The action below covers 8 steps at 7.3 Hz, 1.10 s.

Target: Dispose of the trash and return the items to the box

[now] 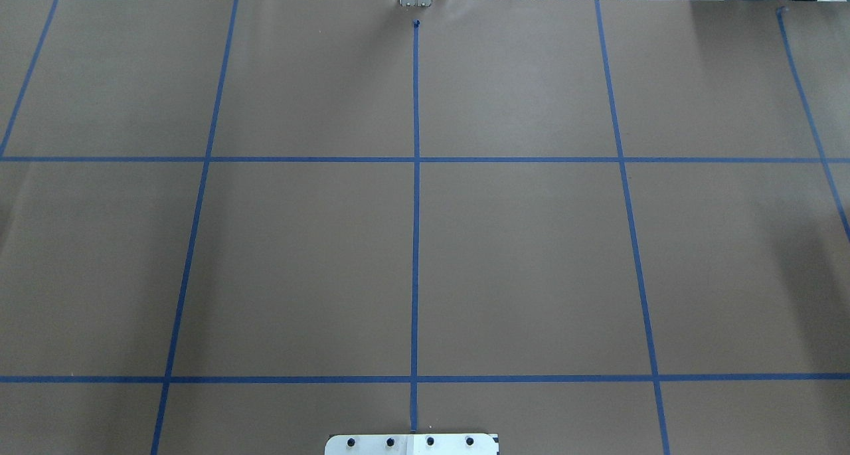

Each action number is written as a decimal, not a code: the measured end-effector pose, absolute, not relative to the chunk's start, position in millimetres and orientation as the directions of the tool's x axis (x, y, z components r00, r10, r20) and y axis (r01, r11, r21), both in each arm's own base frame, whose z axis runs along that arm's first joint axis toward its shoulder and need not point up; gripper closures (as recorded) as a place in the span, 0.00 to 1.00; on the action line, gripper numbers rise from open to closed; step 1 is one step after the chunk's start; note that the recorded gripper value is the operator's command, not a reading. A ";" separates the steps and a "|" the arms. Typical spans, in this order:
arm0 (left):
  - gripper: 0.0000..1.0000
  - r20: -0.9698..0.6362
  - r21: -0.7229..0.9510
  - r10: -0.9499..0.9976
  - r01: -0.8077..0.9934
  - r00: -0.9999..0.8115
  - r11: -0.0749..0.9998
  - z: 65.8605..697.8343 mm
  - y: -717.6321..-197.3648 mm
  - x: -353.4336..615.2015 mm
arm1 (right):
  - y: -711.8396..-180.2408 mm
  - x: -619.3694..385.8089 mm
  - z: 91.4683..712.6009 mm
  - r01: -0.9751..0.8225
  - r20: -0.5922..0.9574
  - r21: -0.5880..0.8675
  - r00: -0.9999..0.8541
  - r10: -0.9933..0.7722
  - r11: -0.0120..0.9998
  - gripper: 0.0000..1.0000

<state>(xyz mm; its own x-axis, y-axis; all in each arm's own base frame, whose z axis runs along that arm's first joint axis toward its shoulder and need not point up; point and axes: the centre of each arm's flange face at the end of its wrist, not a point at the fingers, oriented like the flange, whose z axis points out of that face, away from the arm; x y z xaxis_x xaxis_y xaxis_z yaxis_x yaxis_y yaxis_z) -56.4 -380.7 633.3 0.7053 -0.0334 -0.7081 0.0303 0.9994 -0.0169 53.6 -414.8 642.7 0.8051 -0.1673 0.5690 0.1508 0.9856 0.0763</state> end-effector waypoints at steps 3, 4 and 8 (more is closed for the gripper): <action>0.01 -0.708 -0.018 -0.034 0.030 0.705 0.999 633.7 -380.4 -56.4 | -420.1 63.7 637.8 0.158 0.465 0.090 0.866 -0.182 0.983 0.00; 0.01 -0.708 -0.019 -0.035 0.030 0.705 0.999 634.1 -380.3 -56.4 | -420.7 63.3 635.2 0.158 0.468 0.095 0.865 -0.184 0.983 0.00; 0.01 -0.708 -0.022 -0.037 0.030 0.705 0.999 635.6 -380.1 -56.4 | -419.7 53.7 627.1 0.150 0.561 0.111 0.806 -0.186 0.982 0.00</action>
<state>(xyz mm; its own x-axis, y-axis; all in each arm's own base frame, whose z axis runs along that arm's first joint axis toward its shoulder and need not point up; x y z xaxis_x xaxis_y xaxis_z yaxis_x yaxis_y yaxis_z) -56.4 -380.1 635.6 0.7053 -0.0369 -0.7079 0.0303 0.9993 -0.0218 53.7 -419.7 627.1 0.8065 -0.1862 0.5611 0.1499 0.9825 0.1106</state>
